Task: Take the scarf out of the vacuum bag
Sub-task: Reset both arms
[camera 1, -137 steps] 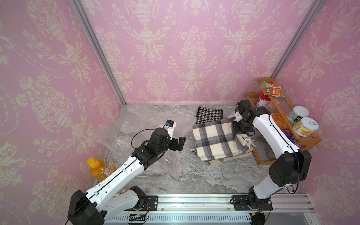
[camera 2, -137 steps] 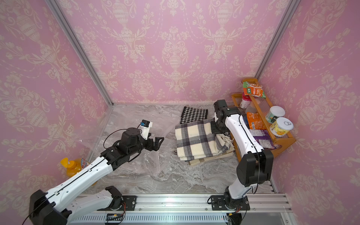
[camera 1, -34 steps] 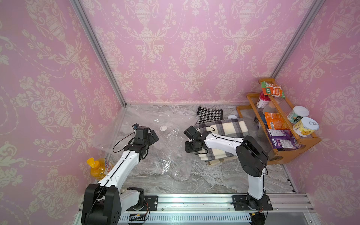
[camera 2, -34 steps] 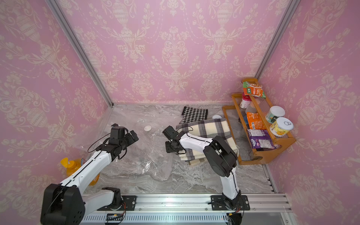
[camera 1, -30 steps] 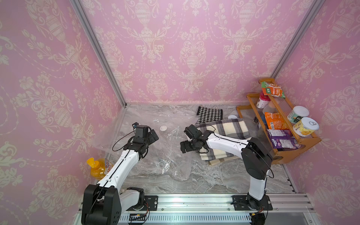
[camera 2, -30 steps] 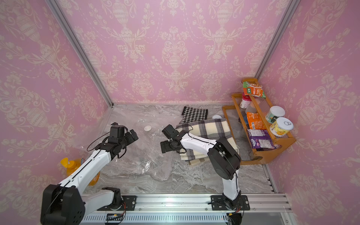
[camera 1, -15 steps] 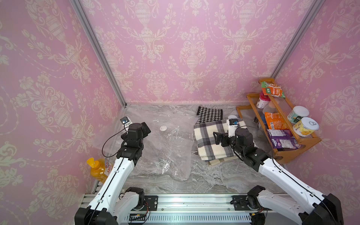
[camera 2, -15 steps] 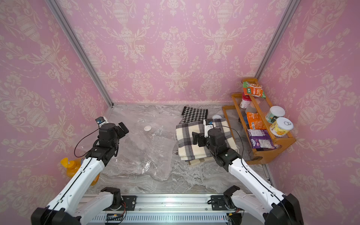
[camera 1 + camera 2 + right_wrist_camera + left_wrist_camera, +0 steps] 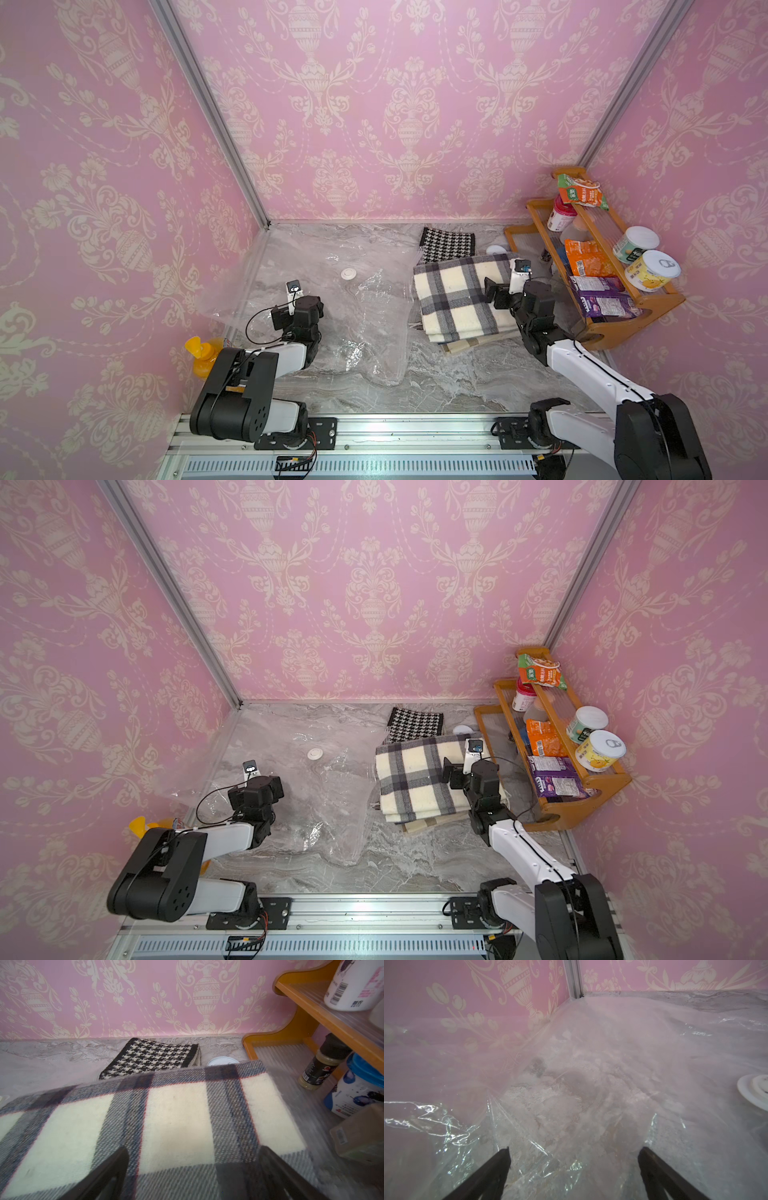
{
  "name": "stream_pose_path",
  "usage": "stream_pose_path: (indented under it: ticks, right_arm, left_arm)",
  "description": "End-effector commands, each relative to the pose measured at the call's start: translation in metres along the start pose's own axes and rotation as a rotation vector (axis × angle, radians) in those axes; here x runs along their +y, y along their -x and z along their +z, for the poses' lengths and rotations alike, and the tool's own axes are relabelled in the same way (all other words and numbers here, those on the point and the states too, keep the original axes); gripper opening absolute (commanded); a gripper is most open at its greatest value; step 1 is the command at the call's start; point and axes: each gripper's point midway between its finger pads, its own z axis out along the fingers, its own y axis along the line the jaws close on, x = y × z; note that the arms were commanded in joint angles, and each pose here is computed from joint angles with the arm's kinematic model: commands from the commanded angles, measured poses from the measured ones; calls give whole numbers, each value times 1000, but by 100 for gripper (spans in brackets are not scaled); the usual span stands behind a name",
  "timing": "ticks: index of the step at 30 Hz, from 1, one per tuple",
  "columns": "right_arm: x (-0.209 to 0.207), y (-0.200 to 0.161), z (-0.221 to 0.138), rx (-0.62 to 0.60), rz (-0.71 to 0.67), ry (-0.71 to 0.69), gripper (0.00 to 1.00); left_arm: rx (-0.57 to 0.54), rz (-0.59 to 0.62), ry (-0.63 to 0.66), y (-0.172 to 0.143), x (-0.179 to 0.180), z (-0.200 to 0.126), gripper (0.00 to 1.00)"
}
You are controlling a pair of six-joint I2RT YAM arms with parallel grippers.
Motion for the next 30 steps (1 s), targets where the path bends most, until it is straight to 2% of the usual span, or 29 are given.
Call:
stream_pose_path:
  ticks: [1, 3, 4, 7, 10, 12, 13, 14, 16, 26, 30]
  right_arm:
    - [-7, 0, 7, -36, 13, 35, 100]
    - [-16, -7, 11, -39, 26, 22, 100]
    - [-20, -11, 13, -42, 25, 14, 100]
    - [-28, -23, 24, -40, -5, -11, 100]
    - [-29, -40, 38, -53, -17, -7, 100]
    - [-28, -48, 46, -91, -9, 6, 100]
    - [-31, -53, 44, -44, -12, -12, 100]
    - [-34, -54, 48, 4, -7, -32, 100]
    - [-33, -51, 49, -35, -5, -21, 100]
    - [-31, -52, 47, -38, -14, -16, 100]
    - [-8, -51, 40, -80, -83, 93, 100]
  left_arm:
    - [-148, -49, -28, 26, -5, 3, 99]
    - [-160, -46, -47, 30, -9, 4, 99]
    - [-120, -18, -97, 24, -17, 5, 99]
    - [-125, 34, -237, 14, -45, 16, 99]
    - [-41, 36, -241, 10, -46, 24, 99]
    - [-53, 21, -233, 11, -43, 28, 99]
    - [-26, 15, -232, 10, -42, 30, 99]
    - [-28, 4, -235, 10, -40, 31, 99]
    - [-20, 3, -236, 9, -40, 32, 99]
    - [-25, 2, -237, 10, -40, 31, 99]
    - [-25, 2, -237, 10, -40, 31, 99]
